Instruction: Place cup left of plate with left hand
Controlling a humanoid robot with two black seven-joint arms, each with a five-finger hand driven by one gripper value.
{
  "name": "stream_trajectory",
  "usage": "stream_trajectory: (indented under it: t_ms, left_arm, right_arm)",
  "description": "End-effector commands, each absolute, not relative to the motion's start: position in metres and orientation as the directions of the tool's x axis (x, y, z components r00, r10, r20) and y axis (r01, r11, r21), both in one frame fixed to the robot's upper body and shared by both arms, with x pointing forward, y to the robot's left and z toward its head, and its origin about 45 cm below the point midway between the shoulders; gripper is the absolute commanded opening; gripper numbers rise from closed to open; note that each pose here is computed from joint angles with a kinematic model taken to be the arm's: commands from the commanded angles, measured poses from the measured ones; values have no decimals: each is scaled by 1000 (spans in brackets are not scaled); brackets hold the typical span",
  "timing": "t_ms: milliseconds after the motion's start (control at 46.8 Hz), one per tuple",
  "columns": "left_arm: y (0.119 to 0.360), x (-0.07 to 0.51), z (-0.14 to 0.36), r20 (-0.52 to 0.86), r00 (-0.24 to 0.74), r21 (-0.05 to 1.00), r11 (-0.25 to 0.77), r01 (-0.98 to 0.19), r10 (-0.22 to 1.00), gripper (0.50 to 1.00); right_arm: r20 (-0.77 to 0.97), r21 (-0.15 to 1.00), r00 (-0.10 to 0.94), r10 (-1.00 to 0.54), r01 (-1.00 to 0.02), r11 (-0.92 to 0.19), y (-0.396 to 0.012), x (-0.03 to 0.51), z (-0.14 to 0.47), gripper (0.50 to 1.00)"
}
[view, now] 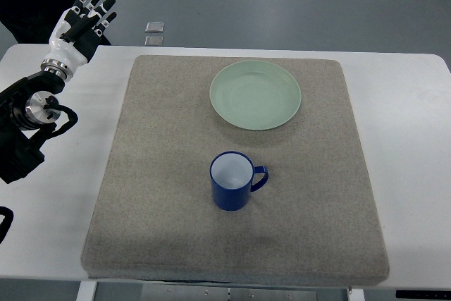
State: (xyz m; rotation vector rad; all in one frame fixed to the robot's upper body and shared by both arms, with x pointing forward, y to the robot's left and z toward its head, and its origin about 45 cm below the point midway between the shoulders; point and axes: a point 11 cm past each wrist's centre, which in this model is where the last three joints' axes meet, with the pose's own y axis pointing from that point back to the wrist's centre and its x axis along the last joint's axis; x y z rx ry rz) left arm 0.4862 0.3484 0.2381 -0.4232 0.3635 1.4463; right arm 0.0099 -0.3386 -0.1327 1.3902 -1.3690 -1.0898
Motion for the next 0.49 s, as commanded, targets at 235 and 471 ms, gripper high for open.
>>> stream_trajectory:
  t_ms: [235,471]
  left_arm:
    - [350,485,236,-483,88,-54,70,-996,871,996]
    - [348,485,234,-484,89,-49,75,-996,871,996]
  right_arm:
    - [-7,973,9,-1000,-232,-9,-339,10,-133,932]
    - [-7,973,9,-1000,-232,-9,-339,10,-133,932]
